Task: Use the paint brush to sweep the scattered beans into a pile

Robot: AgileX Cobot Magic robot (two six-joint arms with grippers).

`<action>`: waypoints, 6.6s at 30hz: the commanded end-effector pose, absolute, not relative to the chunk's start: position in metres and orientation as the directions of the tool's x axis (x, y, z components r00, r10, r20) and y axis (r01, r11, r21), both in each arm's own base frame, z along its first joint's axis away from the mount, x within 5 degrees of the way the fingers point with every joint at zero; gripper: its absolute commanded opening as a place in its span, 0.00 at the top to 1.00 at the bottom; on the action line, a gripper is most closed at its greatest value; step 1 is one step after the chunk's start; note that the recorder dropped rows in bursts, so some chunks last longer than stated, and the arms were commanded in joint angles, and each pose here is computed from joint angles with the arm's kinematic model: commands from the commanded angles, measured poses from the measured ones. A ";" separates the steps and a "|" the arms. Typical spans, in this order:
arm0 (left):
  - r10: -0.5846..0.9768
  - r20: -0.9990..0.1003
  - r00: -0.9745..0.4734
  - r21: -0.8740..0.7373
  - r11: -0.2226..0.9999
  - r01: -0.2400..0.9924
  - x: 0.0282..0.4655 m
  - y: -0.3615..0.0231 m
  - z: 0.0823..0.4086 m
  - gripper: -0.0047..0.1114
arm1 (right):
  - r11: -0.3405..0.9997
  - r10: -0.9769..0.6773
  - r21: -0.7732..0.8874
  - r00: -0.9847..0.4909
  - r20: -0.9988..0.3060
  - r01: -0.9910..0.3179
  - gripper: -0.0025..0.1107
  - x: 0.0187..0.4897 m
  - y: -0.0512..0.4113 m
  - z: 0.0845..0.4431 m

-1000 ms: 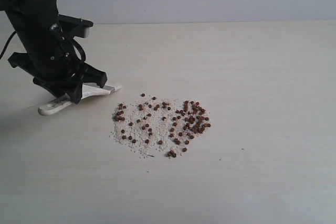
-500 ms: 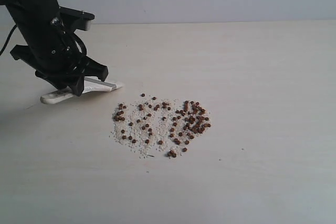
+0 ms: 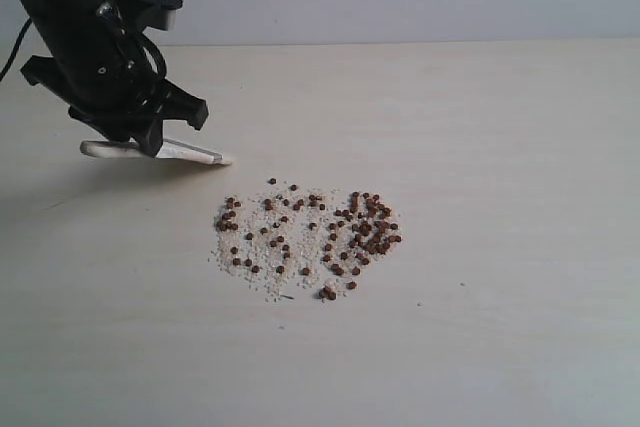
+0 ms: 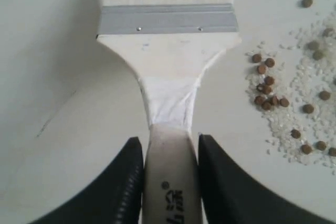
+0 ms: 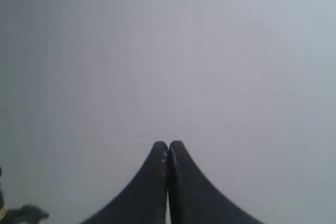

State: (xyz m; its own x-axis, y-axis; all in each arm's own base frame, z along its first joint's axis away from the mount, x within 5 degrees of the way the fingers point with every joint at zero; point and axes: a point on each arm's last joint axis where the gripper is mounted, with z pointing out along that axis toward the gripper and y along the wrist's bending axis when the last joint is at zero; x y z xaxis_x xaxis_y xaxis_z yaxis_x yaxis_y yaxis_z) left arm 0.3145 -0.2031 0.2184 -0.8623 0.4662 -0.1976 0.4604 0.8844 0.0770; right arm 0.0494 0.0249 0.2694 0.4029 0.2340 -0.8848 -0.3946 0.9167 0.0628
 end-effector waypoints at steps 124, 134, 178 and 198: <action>0.178 -0.949 -0.258 -0.173 0.388 0.905 0.277 -0.152 0.384 0.27 | 0.137 -0.270 0.604 -0.617 -0.739 -0.785 0.98 0.371 0.209 0.240; -0.109 -0.897 -0.428 -0.441 0.263 0.858 0.332 -0.113 0.324 0.27 | 0.101 -0.288 0.531 -0.536 -0.794 -0.841 0.98 0.368 0.214 0.241; -0.054 -0.918 -0.394 -0.397 0.085 0.914 0.329 -0.186 0.316 0.40 | 0.048 -0.314 0.485 -0.474 -0.822 -0.873 0.98 0.360 0.229 0.239; -0.009 -0.907 -0.420 -0.419 0.084 0.904 0.327 -0.186 0.312 0.55 | 0.053 -0.310 0.477 -0.469 -0.827 -0.877 0.98 0.362 0.225 0.239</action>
